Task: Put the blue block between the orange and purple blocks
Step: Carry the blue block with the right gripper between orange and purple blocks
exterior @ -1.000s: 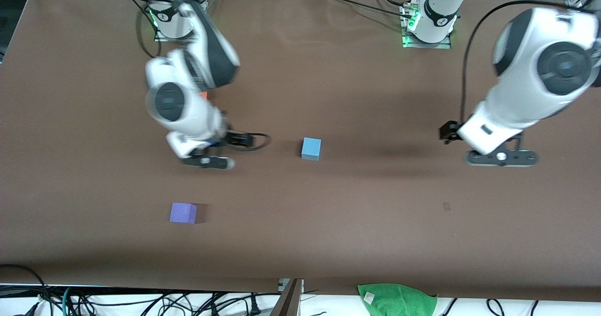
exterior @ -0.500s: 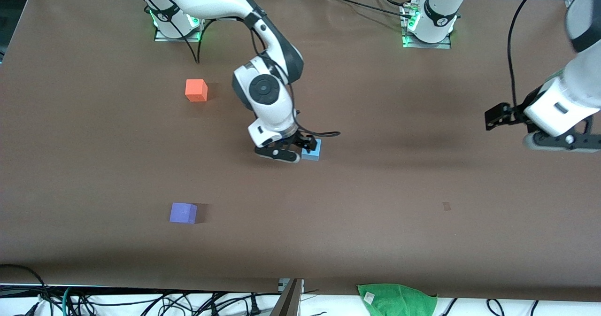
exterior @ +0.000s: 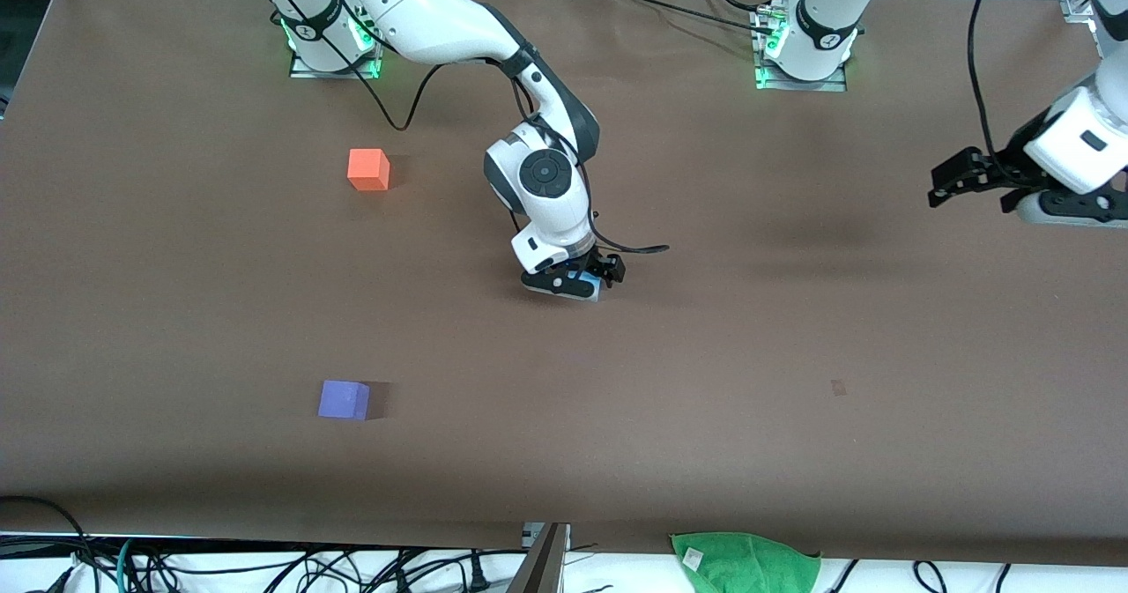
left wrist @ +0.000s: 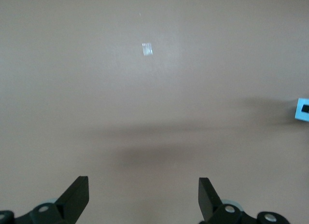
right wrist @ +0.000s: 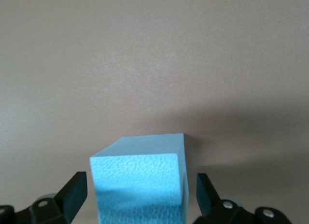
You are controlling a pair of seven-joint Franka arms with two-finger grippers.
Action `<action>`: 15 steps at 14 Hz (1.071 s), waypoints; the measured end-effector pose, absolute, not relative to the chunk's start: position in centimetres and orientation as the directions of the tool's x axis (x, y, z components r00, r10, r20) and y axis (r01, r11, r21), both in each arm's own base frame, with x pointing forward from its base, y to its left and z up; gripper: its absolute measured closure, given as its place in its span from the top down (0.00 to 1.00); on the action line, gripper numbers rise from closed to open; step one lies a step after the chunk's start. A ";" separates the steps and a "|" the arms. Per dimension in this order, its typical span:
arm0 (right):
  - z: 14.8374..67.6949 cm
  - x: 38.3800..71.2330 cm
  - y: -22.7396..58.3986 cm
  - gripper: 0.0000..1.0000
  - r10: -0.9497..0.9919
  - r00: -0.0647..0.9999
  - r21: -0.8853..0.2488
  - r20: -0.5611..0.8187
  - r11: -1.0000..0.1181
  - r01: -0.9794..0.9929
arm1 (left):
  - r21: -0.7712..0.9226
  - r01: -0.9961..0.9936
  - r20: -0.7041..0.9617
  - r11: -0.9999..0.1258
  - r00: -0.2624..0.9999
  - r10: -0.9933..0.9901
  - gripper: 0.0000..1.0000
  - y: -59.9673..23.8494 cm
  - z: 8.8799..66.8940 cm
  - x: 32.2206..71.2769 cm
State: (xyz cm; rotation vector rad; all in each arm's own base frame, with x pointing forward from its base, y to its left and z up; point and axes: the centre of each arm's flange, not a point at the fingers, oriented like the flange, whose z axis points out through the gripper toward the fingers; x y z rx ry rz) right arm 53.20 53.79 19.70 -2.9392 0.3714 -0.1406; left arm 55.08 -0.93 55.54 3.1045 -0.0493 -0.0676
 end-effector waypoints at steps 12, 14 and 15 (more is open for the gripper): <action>25.0 62.1 42.4 0.58 -0.158 0.986 -0.068 0.043 -0.986 -0.155 | 0.022 -0.036 -0.098 -0.999 0.994 -0.038 1.00 -0.7 54.6 54.5; 26.5 63.5 37.3 0.58 -0.093 0.996 -0.051 -0.001 -0.994 -0.093 | 0.022 -0.037 -0.099 -0.999 0.994 -0.039 1.00 -0.7 54.6 54.5; 26.5 63.8 34.5 0.58 -0.056 0.998 -0.043 -0.022 -0.997 -0.057 | 0.022 -0.038 -0.100 -0.999 0.994 -0.040 1.00 -0.8 54.6 54.4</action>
